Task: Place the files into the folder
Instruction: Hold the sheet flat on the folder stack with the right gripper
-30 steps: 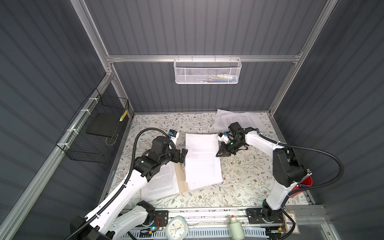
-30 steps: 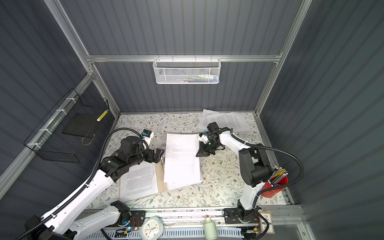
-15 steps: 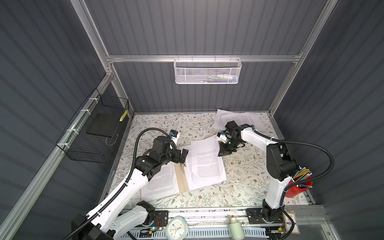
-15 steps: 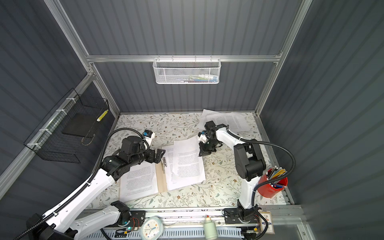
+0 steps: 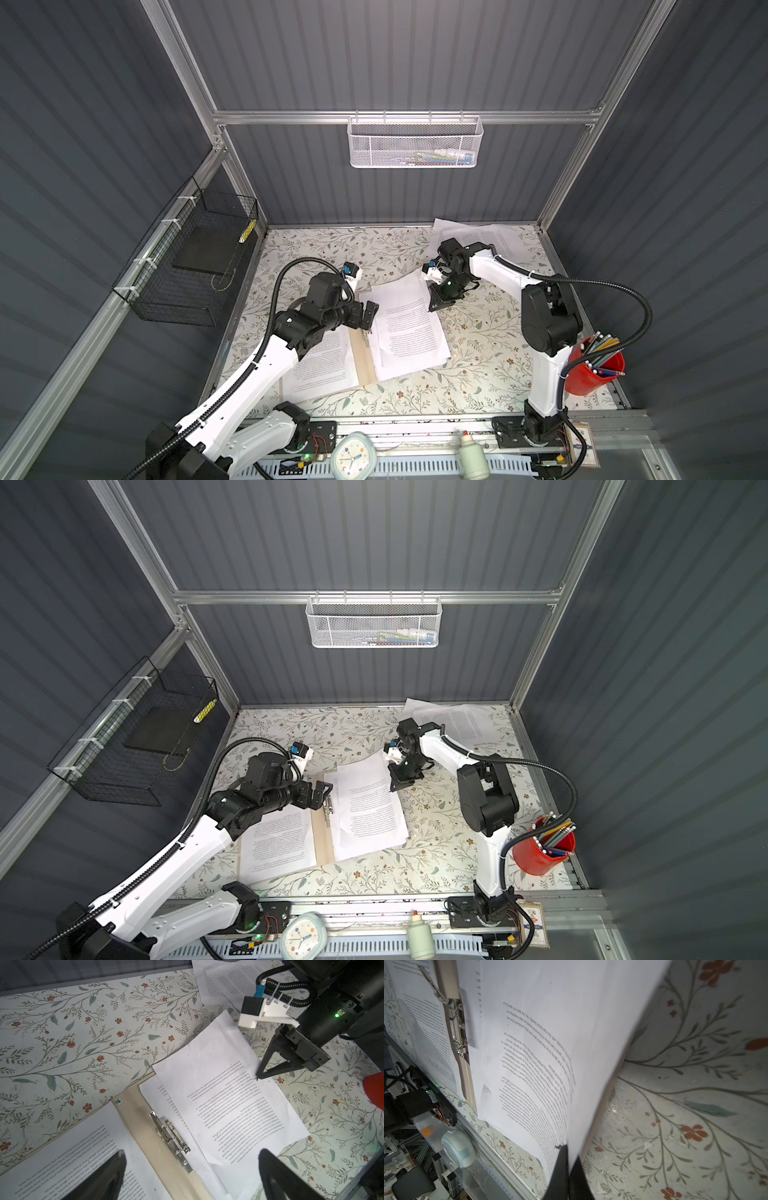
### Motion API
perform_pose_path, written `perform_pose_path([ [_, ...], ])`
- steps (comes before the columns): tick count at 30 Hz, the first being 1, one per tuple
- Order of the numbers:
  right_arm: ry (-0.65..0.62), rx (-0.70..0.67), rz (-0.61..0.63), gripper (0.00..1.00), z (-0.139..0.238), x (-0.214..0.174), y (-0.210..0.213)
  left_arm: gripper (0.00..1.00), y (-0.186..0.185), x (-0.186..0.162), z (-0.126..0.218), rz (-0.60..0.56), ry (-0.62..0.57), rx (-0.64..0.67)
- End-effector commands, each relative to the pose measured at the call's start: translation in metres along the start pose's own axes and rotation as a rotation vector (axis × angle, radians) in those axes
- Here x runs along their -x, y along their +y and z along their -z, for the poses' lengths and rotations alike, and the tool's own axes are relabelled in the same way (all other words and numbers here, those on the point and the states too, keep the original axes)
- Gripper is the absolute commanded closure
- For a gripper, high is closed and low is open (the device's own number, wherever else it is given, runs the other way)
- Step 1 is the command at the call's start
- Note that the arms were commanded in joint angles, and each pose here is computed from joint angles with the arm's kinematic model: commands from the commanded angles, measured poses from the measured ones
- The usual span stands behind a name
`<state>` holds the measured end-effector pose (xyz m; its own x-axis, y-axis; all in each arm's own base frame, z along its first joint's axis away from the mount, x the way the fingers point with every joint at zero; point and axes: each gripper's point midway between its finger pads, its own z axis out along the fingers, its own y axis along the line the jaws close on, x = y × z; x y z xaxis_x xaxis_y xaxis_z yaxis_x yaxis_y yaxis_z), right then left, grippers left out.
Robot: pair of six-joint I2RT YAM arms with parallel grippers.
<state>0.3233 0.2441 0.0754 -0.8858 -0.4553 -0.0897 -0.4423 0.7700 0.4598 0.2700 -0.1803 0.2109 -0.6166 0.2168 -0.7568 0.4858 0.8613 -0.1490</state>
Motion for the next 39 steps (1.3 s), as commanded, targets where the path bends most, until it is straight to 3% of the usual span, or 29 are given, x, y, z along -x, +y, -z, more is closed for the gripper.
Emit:
perform_pose_path([
  [1,0.04,0.009,0.028,1.0,-0.005,-0.004,0.007,0.0,-0.003,-0.006,0.0,0.005,0.022,-0.021],
  [7,0.053,0.021,0.039,1.0,-0.012,-0.004,0.014,0.0,-0.004,-0.012,0.002,0.01,0.044,-0.029],
  [16,0.064,0.029,0.064,1.0,-0.018,-0.002,0.02,0.0,-0.011,-0.042,0.003,0.02,0.173,-0.078],
  [39,0.092,0.052,0.037,1.0,-0.029,-0.002,0.025,0.0,-0.009,-0.049,-0.002,0.026,0.168,-0.071],
])
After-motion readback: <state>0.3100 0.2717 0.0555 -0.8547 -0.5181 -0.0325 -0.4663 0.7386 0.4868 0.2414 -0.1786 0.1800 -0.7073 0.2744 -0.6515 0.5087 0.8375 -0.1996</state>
